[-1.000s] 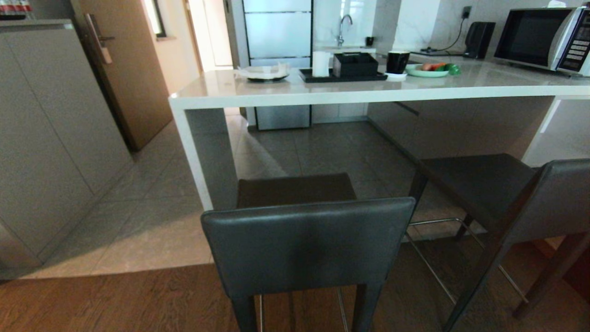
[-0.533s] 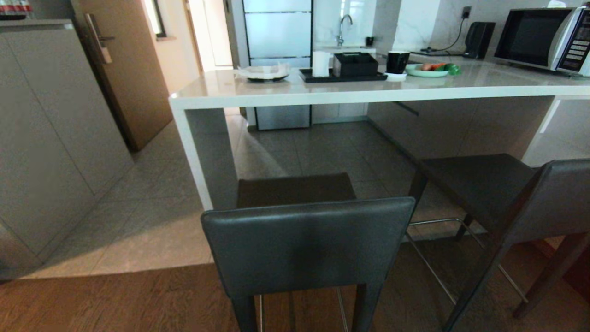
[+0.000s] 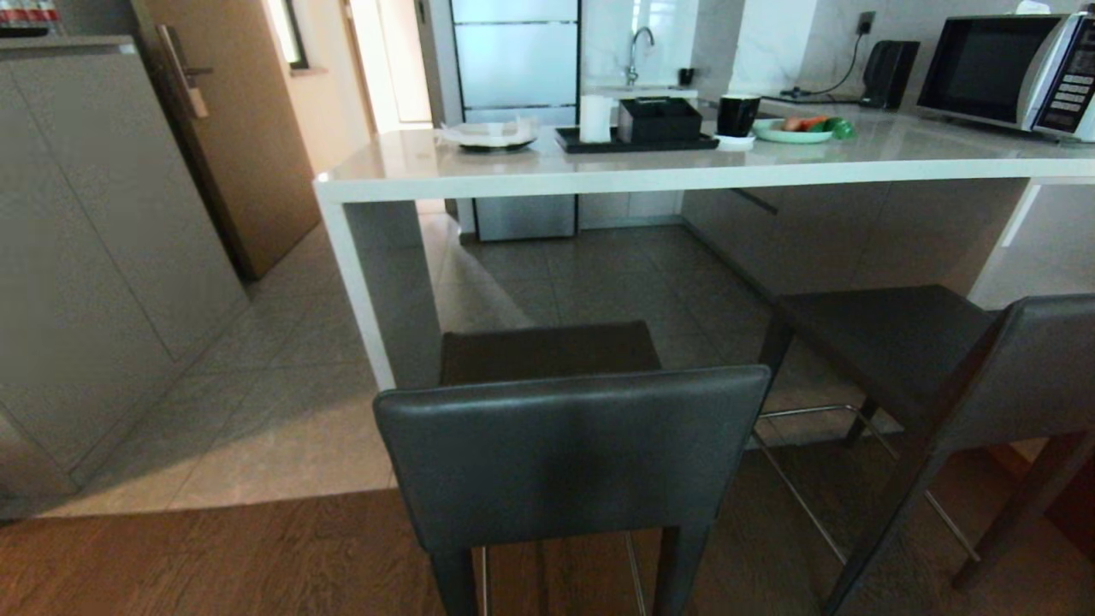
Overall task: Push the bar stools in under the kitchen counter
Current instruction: Push the gray chair back under the dining table
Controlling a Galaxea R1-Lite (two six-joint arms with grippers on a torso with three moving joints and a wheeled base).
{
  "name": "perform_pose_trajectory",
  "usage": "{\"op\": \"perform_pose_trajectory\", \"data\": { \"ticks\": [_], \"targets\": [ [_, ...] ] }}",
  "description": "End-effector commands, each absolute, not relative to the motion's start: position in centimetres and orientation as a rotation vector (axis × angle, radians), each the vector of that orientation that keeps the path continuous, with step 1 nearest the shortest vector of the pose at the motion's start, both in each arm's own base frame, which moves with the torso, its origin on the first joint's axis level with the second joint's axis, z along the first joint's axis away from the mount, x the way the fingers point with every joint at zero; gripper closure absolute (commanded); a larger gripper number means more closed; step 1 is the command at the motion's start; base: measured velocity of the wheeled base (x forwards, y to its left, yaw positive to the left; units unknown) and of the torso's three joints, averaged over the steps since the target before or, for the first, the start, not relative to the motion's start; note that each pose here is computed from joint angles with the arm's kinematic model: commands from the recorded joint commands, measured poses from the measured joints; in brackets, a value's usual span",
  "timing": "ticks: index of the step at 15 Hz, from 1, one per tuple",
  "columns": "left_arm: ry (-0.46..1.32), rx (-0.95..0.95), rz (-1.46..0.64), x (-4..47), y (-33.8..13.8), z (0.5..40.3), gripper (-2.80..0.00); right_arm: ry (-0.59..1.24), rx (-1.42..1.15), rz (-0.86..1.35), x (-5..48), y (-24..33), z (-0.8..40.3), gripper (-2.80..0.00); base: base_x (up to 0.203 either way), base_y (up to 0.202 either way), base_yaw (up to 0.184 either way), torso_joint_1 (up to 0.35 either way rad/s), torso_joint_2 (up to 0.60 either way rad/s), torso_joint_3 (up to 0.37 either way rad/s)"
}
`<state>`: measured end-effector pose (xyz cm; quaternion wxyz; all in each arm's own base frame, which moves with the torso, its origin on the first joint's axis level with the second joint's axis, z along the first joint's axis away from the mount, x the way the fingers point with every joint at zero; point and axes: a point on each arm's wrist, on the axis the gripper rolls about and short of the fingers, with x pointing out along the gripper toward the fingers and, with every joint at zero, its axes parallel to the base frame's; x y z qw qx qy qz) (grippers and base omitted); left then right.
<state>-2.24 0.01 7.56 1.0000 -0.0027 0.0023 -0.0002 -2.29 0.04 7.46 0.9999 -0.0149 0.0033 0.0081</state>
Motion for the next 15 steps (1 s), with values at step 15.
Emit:
{"op": "perform_pose_trajectory", "data": {
  "ticks": [15],
  "targets": [
    [0.006,-0.006,0.000,-2.23,0.01,7.56,0.00,0.007,-0.031,0.017,-2.28,0.04,7.47,0.00,0.000,-0.083,0.002,0.001,0.00,0.000]
  ]
}}
